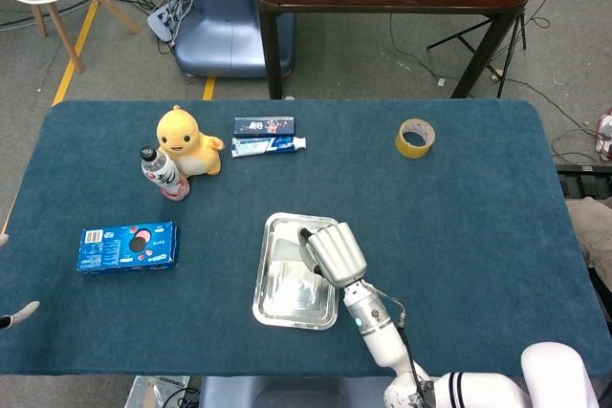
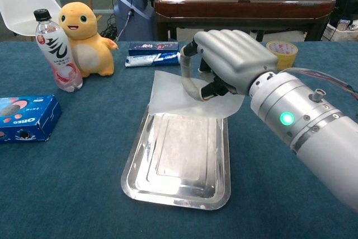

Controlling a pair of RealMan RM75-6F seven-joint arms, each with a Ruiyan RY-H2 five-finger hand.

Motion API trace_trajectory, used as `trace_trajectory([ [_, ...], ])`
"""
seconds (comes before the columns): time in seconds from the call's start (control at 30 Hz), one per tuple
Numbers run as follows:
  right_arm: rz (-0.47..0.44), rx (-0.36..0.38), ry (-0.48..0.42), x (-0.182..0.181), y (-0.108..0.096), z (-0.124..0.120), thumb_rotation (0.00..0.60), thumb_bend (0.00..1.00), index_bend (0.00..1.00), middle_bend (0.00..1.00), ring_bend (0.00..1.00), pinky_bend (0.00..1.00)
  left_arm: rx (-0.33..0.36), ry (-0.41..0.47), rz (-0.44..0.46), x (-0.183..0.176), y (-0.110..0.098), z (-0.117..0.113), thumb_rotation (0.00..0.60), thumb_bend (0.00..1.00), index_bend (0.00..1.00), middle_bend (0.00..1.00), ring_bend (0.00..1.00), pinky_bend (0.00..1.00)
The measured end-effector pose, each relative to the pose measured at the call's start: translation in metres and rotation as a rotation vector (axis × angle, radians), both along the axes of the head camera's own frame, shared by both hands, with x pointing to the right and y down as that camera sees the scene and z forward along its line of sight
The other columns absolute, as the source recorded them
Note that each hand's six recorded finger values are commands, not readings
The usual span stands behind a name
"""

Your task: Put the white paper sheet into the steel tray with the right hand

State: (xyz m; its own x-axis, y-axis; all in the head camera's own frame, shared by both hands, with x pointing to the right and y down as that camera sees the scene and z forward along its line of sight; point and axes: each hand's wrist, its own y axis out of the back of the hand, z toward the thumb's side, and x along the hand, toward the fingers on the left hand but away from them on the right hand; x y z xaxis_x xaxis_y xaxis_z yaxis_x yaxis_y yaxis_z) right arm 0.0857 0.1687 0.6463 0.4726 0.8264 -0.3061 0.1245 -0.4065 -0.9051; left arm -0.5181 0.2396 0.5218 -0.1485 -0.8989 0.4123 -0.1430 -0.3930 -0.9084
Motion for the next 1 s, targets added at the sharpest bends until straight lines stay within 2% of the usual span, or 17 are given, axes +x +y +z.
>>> trace_trajectory([
  [0.23,0.001,-0.017,-0.019,0.0,0.002,-0.002,0.6,0.51,0.61,1.0,1.0,1.0,0.0,-0.003,-0.003,-0.001,0.0,0.0,0.6,0.07,0.1,0.03,0.02,0.41],
  [0.33,0.0,-0.022,-0.026,0.0,0.002,-0.004,0.6,0.47,0.6,1.0,1.0,1.0,-0.001,-0.003,-0.006,-0.001,0.0,0.0,0.6,0.07,0.1,0.03,0.02,0.41],
  [0.57,-0.001,-0.027,-0.027,0.003,0.002,-0.006,0.6,0.14,0.48,1.0,1.0,1.0,0.0,-0.006,-0.006,-0.001,0.0,0.0,0.6,0.07,0.1,0.03,0.02,0.41],
  [0.7,-0.002,-0.033,-0.032,0.004,0.004,-0.007,0.6,0.02,0.43,1.0,1.0,1.0,-0.003,-0.008,-0.004,-0.001,0.0,0.0,0.6,0.07,0.1,0.03,0.02,0.41],
  [0.83,-0.006,-0.033,-0.041,0.005,0.005,-0.011,0.6,0.0,0.39,1.0,1.0,1.0,-0.003,-0.008,-0.002,0.0,0.0,0.0,0.6,0.07,0.1,0.03,0.02,0.41],
  [1.0,-0.012,-0.033,-0.055,0.006,0.007,-0.016,0.6,0.0,0.38,1.0,1.0,1.0,-0.006,-0.009,-0.002,0.0,0.001,0.001,0.6,0.07,0.1,0.03,0.02,0.41],
])
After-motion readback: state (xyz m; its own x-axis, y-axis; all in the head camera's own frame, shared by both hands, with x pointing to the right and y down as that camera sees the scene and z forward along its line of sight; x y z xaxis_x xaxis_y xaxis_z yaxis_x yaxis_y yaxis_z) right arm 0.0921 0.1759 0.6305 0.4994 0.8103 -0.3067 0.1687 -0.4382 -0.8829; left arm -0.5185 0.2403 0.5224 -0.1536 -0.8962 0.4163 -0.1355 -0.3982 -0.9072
